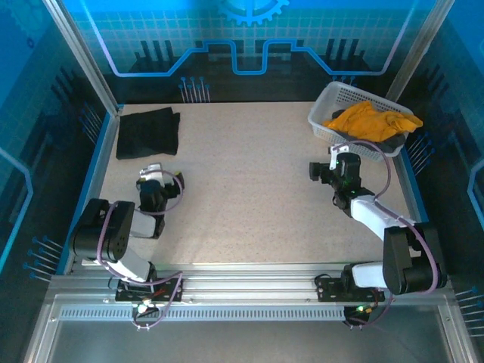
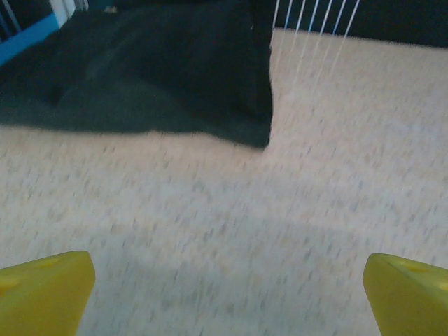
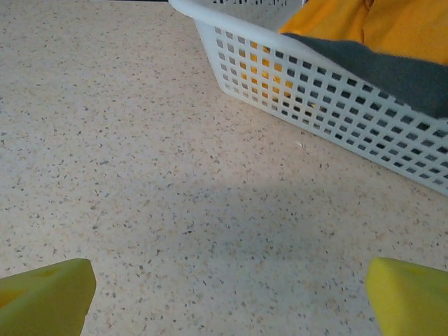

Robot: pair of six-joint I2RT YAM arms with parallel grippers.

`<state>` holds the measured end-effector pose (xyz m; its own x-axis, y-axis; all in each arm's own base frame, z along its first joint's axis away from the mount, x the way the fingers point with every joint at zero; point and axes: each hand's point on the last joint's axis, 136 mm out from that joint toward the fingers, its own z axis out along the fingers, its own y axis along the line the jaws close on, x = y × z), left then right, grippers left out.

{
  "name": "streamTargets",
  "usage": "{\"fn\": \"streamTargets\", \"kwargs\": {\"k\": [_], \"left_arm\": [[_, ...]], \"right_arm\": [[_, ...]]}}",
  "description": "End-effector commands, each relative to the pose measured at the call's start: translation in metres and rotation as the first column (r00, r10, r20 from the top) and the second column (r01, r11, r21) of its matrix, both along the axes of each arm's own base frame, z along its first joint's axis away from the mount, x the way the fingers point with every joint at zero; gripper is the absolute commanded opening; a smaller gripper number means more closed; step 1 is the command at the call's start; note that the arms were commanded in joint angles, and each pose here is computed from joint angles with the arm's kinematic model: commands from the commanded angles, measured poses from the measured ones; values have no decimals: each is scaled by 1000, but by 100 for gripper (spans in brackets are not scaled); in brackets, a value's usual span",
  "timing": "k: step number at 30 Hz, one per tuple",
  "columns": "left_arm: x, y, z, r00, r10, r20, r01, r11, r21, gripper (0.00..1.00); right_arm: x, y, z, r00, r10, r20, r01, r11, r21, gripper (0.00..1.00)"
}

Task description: Fold and stack the t-shirts

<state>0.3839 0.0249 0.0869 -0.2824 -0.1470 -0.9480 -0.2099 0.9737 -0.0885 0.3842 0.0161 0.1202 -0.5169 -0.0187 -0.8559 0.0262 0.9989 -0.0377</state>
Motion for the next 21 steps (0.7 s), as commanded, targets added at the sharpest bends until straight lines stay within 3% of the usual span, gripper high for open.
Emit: {"fn": "streamTargets", "kwargs": {"k": [1, 5, 8, 10, 14, 21], "left_arm": [[9, -4, 11, 999, -32, 10, 32, 999, 17, 99], [9, -4, 11, 1000, -31, 5, 31, 999, 14, 99], [9, -4, 11, 1000, -31, 6, 31, 999, 15, 99], [9, -4, 11, 999, -31, 7, 31, 999, 14, 99], [8, -4, 11, 999, -30, 12, 30, 999, 17, 99], [9, -4, 10, 1000, -29, 5, 29, 999, 17, 99]], "right_arm": [[-8, -11, -2, 999, -26, 41, 25, 999, 25, 100], [15, -13, -10, 998, 0, 70, -1, 1000, 10, 100], [30, -5, -23, 999, 39, 11, -39, 999, -6, 100], [26, 4, -24, 996, 85, 26, -85, 996, -23, 100], [6, -4, -21, 975, 56, 214, -53, 998, -16, 100], [12, 1, -25, 986, 57, 154, -51, 998, -43, 100]]}}
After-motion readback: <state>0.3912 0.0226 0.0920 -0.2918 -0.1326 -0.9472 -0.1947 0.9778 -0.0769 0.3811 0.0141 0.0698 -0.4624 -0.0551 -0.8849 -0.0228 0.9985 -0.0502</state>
